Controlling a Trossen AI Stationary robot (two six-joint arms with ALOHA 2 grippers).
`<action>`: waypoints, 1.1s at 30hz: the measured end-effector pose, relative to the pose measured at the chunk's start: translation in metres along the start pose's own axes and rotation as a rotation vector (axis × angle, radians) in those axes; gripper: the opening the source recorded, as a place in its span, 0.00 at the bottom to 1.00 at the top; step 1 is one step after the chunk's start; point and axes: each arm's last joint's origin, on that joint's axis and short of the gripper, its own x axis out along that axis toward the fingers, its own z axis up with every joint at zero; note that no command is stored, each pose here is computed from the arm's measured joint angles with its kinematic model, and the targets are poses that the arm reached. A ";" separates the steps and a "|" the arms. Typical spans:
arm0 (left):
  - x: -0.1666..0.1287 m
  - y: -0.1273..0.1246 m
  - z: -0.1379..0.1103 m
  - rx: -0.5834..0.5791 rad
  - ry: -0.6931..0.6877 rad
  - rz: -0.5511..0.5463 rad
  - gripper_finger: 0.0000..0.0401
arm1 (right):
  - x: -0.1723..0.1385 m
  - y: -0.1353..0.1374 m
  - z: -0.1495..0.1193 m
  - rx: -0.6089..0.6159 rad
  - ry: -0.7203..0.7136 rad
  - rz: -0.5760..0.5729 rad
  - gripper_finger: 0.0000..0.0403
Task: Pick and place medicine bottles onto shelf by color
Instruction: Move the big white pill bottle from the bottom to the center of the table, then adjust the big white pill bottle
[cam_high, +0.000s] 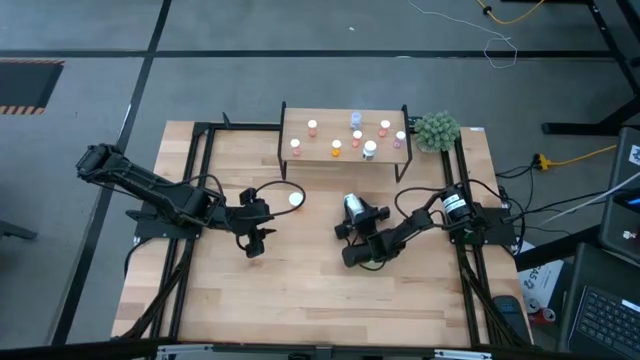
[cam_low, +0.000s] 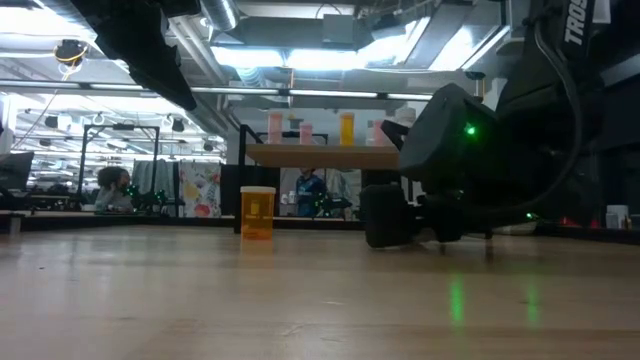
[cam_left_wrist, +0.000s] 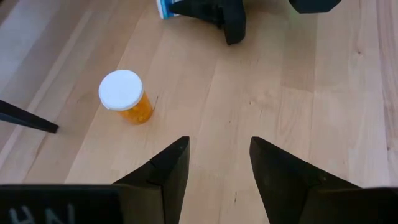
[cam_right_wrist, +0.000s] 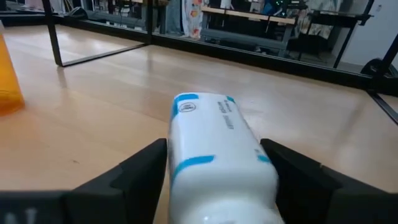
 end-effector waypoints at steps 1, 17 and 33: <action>0.000 0.000 0.000 0.000 0.000 0.000 0.41 | 0.000 0.000 0.000 0.000 0.000 0.000 0.64; 0.000 0.000 0.000 -0.001 0.000 0.000 0.41 | -0.004 0.005 0.035 -0.044 0.084 0.087 0.61; 0.000 0.000 0.000 0.000 0.001 0.000 0.41 | 0.009 -0.005 0.070 -0.067 0.217 0.127 0.56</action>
